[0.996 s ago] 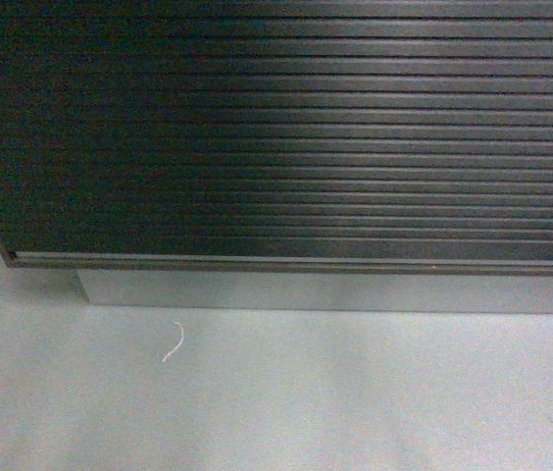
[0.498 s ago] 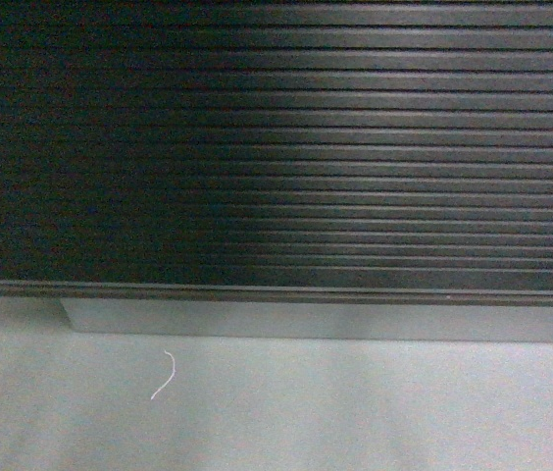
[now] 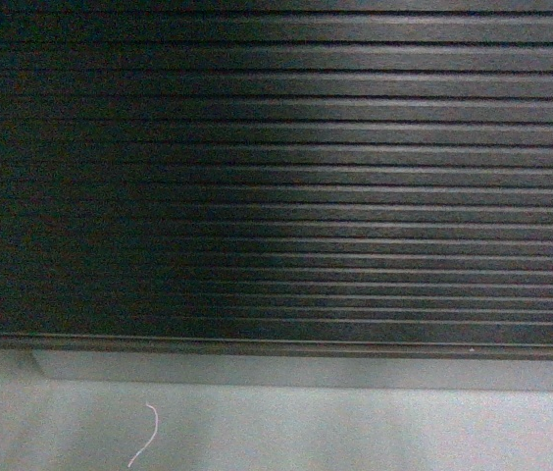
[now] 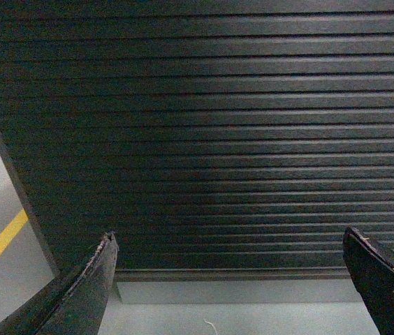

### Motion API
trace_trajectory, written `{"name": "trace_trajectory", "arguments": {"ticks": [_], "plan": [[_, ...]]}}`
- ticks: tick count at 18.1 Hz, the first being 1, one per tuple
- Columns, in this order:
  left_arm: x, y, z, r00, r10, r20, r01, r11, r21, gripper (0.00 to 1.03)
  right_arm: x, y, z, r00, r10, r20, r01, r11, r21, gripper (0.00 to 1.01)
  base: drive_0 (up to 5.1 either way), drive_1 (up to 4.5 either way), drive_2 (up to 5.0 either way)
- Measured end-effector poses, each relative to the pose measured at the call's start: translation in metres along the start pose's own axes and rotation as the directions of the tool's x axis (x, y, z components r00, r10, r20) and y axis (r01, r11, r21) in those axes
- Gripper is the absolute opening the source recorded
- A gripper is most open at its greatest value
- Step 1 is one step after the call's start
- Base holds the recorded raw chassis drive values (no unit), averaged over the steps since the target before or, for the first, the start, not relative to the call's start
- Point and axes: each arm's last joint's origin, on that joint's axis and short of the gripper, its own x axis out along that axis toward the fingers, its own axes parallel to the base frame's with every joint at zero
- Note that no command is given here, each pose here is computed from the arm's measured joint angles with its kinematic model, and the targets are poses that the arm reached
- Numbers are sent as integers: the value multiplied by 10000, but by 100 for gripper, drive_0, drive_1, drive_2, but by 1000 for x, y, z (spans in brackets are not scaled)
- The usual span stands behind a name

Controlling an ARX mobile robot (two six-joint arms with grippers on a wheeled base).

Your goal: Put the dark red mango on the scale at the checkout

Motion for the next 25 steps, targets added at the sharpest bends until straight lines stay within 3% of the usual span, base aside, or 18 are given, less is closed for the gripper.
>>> {"name": "trace_trajectory", "arguments": {"ticks": [8, 25], "plan": [[0, 0, 0, 10000, 0, 0, 0, 10000, 0, 98, 0, 0, 0, 10000, 4, 4, -4, 10000, 0, 98, -7, 282, -296], [0, 0, 0, 10000, 0, -4, 0, 10000, 0, 98, 0, 0, 0, 10000, 0, 4, 0, 10000, 0, 98, 0, 0, 0]]}}
